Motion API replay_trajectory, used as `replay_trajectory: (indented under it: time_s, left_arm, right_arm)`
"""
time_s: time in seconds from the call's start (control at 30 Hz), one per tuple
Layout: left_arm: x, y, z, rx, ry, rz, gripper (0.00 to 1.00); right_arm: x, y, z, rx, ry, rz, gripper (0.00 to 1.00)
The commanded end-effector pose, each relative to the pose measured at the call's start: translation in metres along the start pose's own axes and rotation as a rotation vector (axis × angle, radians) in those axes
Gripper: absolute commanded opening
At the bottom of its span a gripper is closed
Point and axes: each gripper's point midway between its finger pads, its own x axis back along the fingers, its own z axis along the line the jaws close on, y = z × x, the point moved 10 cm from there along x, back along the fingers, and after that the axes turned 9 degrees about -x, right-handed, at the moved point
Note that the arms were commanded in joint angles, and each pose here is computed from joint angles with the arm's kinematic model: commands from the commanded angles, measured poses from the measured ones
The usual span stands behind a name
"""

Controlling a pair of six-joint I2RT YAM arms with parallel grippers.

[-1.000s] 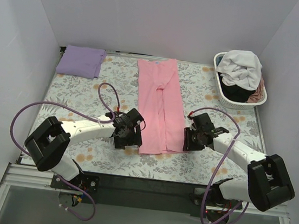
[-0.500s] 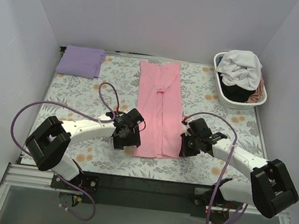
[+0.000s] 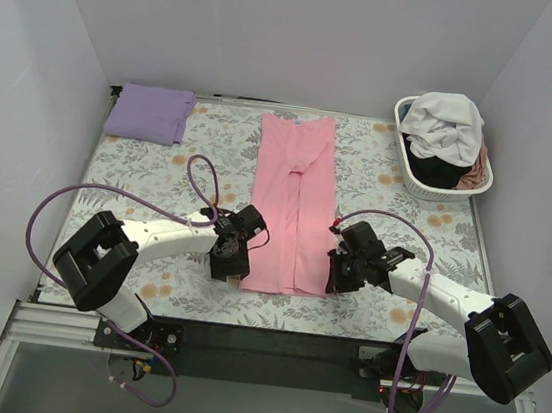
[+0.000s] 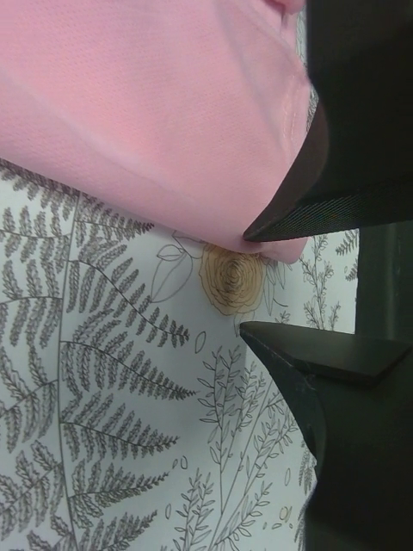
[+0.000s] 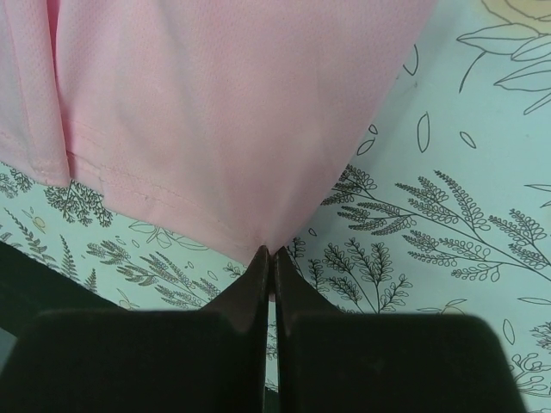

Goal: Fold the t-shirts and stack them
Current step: Fold the tshirt

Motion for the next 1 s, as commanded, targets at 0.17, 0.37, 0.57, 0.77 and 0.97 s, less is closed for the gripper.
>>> replay_trajectory:
  time_s: [0.17, 0.37, 0.57, 0.77, 0.97]
  left_arm:
    - [0.017, -0.001, -0.009, -0.004, -0.021, -0.023, 0.44]
    - [0.01, -0.002, -0.015, -0.019, -0.015, -0.011, 0.44]
    - [0.004, -0.007, -0.015, -0.032, 0.003, 0.007, 0.42]
    - [-0.004, -0.014, -0.013, -0.043, 0.027, 0.042, 0.24]
    - [-0.009, -0.02, -0.009, -0.042, 0.064, 0.067, 0.0]
  right_arm:
    - [-0.005, -0.002, 0.0, -0.006, 0.002, -0.001, 0.01]
    - [-0.006, -0.004, -0.001, -0.003, 0.001, 0.004, 0.01]
    - [-0.006, -0.005, -0.002, -0.002, 0.002, 0.007, 0.01]
    - [-0.007, -0.005, -0.002, -0.003, -0.004, 0.008, 0.01]
    - [-0.003, -0.008, 0.0, 0.005, 0.015, 0.025, 0.01]
